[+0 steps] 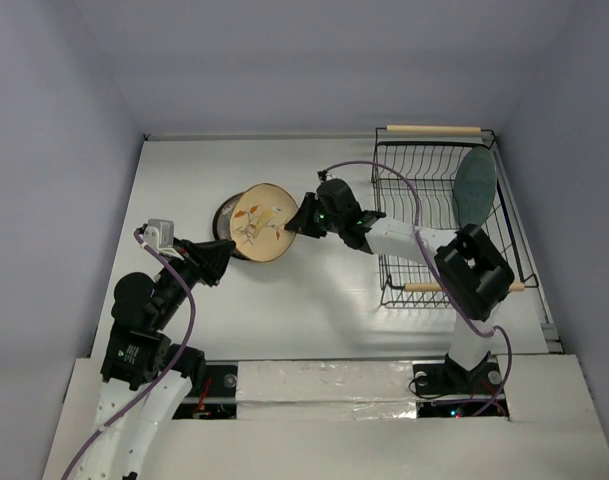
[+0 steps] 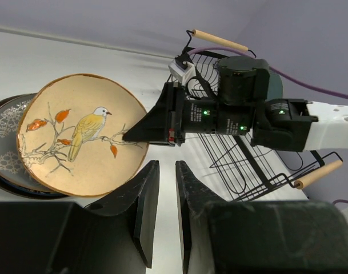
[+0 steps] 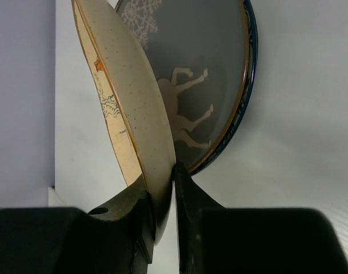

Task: Unload the plates from the dish rack

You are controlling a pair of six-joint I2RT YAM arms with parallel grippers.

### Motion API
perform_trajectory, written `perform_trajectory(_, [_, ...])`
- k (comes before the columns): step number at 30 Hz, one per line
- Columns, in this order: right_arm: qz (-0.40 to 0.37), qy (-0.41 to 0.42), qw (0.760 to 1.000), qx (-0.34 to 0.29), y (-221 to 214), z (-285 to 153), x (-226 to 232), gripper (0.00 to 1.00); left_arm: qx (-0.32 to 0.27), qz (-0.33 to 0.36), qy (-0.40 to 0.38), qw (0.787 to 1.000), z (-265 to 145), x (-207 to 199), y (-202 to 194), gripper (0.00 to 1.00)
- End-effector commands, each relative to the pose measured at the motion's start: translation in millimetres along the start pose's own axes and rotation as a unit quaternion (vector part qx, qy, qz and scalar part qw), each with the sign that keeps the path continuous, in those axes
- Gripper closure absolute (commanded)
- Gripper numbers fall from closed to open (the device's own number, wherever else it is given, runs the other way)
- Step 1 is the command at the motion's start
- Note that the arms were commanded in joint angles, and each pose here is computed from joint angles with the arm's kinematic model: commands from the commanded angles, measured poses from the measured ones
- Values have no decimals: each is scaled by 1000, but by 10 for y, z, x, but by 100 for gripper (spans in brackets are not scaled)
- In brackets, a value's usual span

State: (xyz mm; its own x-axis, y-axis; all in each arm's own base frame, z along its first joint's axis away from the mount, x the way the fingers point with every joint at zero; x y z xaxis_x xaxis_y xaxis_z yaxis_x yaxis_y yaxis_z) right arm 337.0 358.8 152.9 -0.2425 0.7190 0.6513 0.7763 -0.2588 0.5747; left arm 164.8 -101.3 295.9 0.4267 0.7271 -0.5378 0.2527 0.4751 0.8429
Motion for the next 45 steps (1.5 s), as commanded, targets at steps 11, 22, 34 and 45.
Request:
perform_trajectory(11, [45, 94, 993, -52, 237, 377, 468, 77, -15, 5, -13, 1000, 0, -54, 63, 85])
perform_trajectory(22, [-74, -14, 997, 10, -64, 435, 307, 34, -15, 4, -15, 1000, -3, -62, 65, 84])
perform_trajectory(34, [-148, -131, 979, -42, 166, -309, 8, 9, -18, 5, -18, 1000, -15, -71, 71, 84])
perform_trajectory(45, [-112, -385, 886, -231, 1277, -1902, -1055, 100, -23, 4, -17, 1000, -33, -71, 78, 83])
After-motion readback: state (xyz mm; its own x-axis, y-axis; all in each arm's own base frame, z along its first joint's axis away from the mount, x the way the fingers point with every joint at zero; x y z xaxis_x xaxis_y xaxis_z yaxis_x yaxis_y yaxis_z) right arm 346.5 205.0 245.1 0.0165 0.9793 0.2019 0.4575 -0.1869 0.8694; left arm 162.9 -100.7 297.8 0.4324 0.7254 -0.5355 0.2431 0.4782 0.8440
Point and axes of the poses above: each gripper's point midway between its finger pads, its own z axis out along the fingers, its own x axis along the line the jaws close on, y = z × x, the point moved 4 cm from there along -z, back along the fingers, and after that the axes turned 3 degrees about -z, right-handed, at the moved point
